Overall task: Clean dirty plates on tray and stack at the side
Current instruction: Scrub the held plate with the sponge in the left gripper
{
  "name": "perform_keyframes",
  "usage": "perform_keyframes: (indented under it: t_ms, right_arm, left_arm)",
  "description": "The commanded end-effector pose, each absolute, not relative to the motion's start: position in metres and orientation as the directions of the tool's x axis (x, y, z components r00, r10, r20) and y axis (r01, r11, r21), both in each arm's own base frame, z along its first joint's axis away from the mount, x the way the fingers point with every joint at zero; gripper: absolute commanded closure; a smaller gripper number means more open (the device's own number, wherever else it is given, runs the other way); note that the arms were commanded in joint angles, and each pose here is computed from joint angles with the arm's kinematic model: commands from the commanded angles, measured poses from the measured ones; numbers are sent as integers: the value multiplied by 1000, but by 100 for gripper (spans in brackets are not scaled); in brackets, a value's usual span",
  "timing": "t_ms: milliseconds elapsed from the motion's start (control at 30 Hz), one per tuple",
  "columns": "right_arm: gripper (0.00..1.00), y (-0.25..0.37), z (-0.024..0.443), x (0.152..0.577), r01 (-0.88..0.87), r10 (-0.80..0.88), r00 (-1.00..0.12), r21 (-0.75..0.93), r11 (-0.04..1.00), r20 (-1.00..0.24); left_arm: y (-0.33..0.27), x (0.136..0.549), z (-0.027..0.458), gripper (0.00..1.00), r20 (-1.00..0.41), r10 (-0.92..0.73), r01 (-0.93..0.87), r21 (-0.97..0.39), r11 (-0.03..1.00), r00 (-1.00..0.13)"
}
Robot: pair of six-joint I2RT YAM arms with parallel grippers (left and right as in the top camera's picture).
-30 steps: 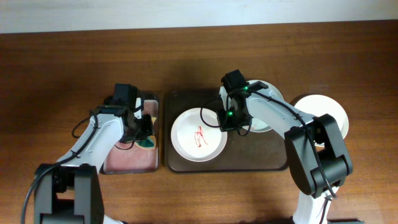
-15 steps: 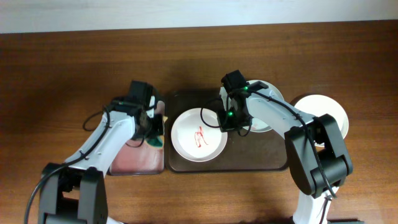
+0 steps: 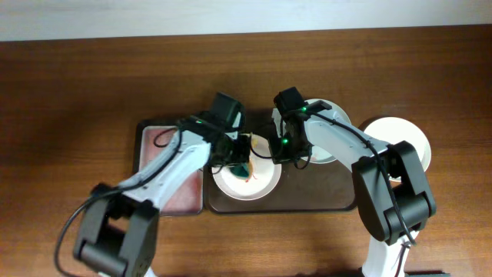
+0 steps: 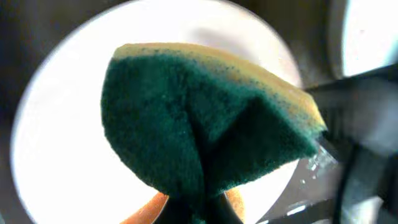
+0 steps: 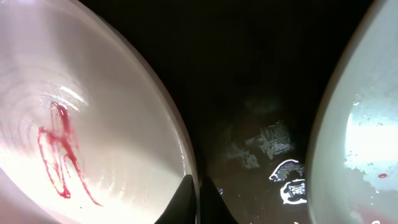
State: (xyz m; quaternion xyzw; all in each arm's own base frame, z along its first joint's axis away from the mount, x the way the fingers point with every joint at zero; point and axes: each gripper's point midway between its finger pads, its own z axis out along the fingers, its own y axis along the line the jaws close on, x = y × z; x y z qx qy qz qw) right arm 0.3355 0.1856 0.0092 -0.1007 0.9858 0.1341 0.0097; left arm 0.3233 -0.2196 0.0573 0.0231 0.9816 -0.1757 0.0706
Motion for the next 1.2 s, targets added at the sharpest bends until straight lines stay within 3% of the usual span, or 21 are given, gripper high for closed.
perform_keyframes:
  t_ms: [0, 367, 600, 700, 867, 1167]
  right_arm:
    - [96, 182, 6, 330, -204, -203, -979, 240, 949, -31]
    - [96, 182, 6, 329, -203, -203, -979, 239, 949, -27]
    - [96, 181, 6, 329, -202, -203, -979, 239, 950, -24]
    - [96, 181, 6, 327, -201, -203, -979, 237, 950, -17]
    - [96, 181, 6, 327, -201, -203, -979, 237, 951, -17]
    - [96, 181, 6, 327, -201, -203, -979, 237, 951, -16]
  left_arm:
    - [-239, 319, 40, 100, -88, -29, 5, -360, 933, -996]
    - [-242, 322, 24, 100, -106, -69, -34, -302, 953, -992]
    - [-194, 322, 14, 100, -157, -152, -144, -66, 987, -976]
    - [-189, 325, 15, 100, -149, -172, -162, -79, 984, -974]
    - [-254, 325, 31, 100, -105, -13, 31, -405, 914, -994]
    - [-241, 307, -9, 100, 20, -24, -29, -326, 945, -1000]
